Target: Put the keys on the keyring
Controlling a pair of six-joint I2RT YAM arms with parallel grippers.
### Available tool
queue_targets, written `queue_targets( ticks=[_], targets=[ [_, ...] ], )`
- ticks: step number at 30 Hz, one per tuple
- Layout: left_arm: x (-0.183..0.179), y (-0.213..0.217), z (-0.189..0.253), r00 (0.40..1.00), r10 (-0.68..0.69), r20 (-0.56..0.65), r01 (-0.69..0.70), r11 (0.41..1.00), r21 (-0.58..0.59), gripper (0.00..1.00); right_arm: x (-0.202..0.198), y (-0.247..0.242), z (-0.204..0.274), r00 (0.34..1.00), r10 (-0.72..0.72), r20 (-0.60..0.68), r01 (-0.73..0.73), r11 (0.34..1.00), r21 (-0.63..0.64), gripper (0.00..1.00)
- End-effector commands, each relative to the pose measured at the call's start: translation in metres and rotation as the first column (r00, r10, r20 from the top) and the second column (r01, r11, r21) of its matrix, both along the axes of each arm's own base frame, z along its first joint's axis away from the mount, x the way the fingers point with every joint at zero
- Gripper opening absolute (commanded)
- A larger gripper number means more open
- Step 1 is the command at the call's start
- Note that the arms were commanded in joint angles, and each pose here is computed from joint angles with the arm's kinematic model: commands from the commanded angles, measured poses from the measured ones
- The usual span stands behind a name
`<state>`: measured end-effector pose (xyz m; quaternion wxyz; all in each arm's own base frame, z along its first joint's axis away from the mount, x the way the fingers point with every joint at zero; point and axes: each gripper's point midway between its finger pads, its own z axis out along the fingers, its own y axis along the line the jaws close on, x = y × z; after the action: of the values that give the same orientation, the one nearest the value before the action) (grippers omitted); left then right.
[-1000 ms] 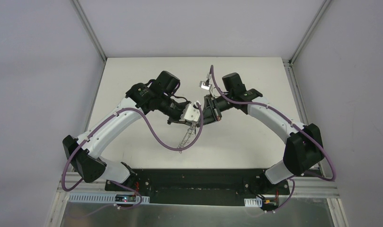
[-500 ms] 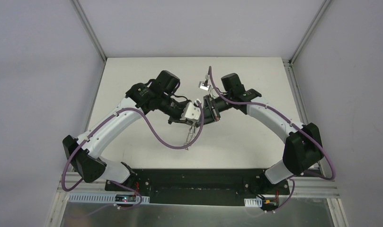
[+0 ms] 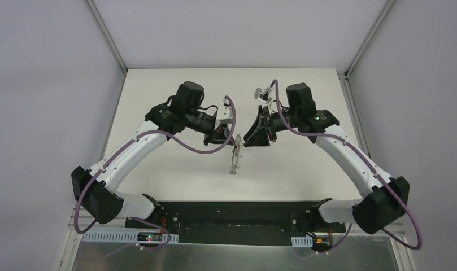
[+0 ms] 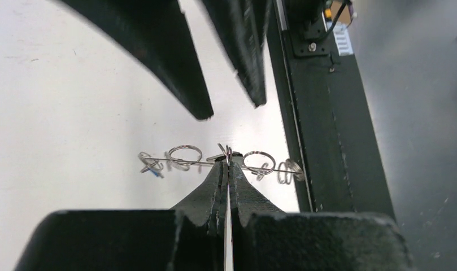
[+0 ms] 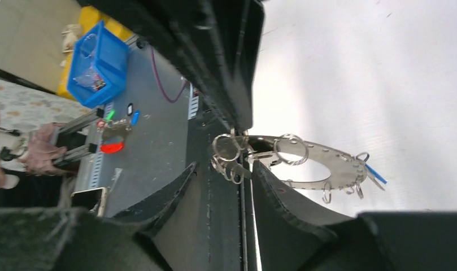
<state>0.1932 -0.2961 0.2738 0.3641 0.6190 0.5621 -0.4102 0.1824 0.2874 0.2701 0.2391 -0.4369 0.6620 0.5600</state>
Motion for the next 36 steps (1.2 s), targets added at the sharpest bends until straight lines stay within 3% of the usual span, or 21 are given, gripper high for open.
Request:
queue_targets(
  ticks=[1, 11, 23, 36],
  targets=[
    [-0.002, -0.011, 0.036, 0.996, 0.018, -0.087, -0.031, 0.987, -0.160, 0.00, -0.003, -0.013, 0.029, 0.984, -0.027, 0.176, 0.021, 0.999, 0.038, 0.42],
    [0.008, -0.029, 0.055, 0.964, 0.039, -0.262, -0.119, 0.947, -0.298, 0.00, 0.011, -0.011, 0.028, 0.976, -0.085, 0.200, 0.082, 0.996, 0.024, 0.41],
    [0.006, -0.029, 0.058, 0.960, 0.021, -0.279, -0.113, 0.941, -0.318, 0.00, 0.017, -0.016, 0.026, 0.964, -0.124, 0.235, 0.126, 0.992, 0.009, 0.36],
    [0.008, -0.030, 0.055, 0.958, 0.026, -0.285, -0.119, 0.942, -0.314, 0.00, 0.014, -0.011, 0.031, 0.975, -0.096, 0.200, 0.091, 0.995, 0.034, 0.02]
  ],
)
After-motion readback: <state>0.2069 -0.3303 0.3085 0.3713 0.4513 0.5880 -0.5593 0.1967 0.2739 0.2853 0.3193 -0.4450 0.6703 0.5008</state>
